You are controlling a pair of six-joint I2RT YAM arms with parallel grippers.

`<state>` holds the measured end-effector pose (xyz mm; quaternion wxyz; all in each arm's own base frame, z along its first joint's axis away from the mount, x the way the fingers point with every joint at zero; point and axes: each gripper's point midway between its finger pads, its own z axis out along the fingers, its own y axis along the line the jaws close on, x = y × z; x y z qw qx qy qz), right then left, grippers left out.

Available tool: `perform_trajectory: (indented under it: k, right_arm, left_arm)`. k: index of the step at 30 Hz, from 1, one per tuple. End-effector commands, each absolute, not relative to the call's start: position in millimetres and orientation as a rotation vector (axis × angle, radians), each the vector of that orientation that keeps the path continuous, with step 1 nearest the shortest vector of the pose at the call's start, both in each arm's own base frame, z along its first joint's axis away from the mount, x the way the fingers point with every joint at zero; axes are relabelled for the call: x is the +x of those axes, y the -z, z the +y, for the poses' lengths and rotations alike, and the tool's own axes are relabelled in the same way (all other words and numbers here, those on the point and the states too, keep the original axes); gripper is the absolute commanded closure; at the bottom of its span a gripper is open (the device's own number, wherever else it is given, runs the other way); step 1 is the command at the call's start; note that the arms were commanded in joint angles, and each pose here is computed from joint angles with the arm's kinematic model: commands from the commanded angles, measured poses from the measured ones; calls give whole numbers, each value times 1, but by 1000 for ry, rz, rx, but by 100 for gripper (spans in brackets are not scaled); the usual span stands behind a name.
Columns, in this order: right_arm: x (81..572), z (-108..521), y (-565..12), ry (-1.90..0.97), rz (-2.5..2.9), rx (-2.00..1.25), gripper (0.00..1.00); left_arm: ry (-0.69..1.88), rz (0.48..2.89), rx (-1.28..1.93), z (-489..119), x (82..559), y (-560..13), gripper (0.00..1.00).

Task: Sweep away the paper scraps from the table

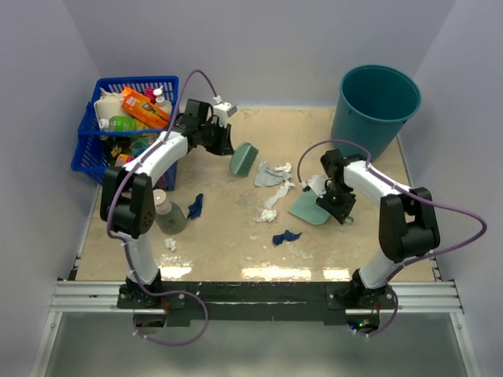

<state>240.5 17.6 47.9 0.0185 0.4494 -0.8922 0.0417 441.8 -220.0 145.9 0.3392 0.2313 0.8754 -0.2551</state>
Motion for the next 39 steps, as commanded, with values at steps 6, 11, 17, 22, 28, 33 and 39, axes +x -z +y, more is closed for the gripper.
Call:
perform_trajectory:
  k: [6, 11, 17, 22, 28, 33, 39]
  right_arm:
    - [245, 33, -64, -30, -2792, 1271, 100]
    - [250, 37, -60, -16, -2779, 1244, 100]
    - [257, 43, -63, -6, -2784, 1233, 100]
    - [251, 40, -63, -21, -2795, 1243, 100]
    - [236, 37, -59, -15, -2802, 1236, 100]
    - [222, 34, -68, 7, -2792, 1226, 100]
    - [198, 24, -80, 62, -2811, 1127, 100]
  left_arm:
    - [767, 2230, 652, -264, 443, -158, 100]
    - [856, 2236, 708, -300, 432, -142, 100]
    - [1378, 2098, 798, -366, 385, -176, 100]
    - [1278, 2064, 802, -343, 400, -194, 100]
    - [1165, 2068, 658, -280, 435, -208, 100]
    - [1067, 2030, 638, -266, 471, -212, 100]
    - [1025, 1946, 652, -295, 506, -207, 100]
